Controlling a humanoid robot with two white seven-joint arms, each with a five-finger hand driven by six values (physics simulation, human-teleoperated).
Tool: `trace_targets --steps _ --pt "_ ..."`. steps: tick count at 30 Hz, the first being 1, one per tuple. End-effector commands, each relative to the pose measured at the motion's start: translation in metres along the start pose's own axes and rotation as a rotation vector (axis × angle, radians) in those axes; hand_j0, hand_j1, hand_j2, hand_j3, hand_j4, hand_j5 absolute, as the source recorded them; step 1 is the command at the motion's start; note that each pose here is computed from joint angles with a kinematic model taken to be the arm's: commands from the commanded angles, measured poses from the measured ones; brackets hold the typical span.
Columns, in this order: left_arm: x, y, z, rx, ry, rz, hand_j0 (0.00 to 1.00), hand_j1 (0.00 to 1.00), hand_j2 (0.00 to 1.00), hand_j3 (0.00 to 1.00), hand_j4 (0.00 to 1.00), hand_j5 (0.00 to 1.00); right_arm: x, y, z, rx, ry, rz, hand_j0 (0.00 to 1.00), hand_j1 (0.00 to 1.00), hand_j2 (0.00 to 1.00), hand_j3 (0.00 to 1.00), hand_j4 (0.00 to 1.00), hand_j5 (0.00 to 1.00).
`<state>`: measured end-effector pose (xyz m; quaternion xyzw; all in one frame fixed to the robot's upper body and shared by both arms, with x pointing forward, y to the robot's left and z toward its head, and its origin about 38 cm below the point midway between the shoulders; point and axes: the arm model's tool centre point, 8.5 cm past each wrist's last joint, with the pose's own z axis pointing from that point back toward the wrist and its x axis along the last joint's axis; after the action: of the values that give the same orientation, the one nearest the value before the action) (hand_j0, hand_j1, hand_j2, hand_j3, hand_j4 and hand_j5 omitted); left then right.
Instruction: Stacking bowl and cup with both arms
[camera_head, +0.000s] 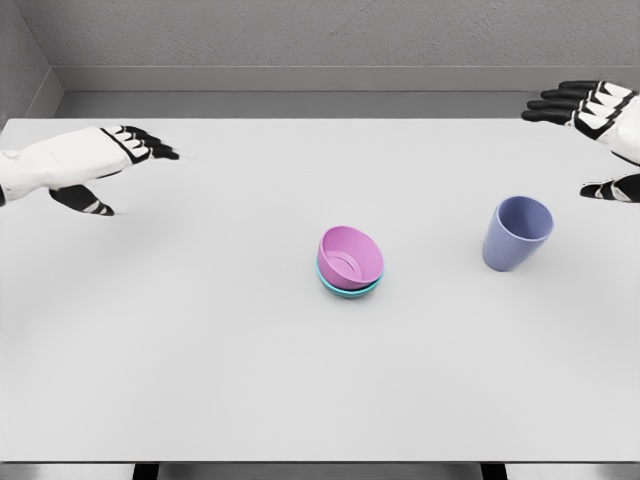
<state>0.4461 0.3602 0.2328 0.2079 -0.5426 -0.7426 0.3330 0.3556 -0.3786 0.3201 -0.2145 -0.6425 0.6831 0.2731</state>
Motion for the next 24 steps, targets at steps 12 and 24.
trace_targets --steps 12,24 --pt "-0.015 -0.013 0.008 -0.030 0.046 0.042 1.00 1.00 1.00 1.00 1.00 1.00 -0.016 0.050 -0.074 0.405 -0.074 0.025 1.00 1.00 1.00 1.00 1.00 1.00" --pt "-0.013 -0.008 0.008 0.008 0.043 0.049 1.00 1.00 1.00 1.00 1.00 1.00 -0.018 0.006 -0.034 0.371 -0.009 0.115 1.00 1.00 1.00 1.00 1.00 1.00"
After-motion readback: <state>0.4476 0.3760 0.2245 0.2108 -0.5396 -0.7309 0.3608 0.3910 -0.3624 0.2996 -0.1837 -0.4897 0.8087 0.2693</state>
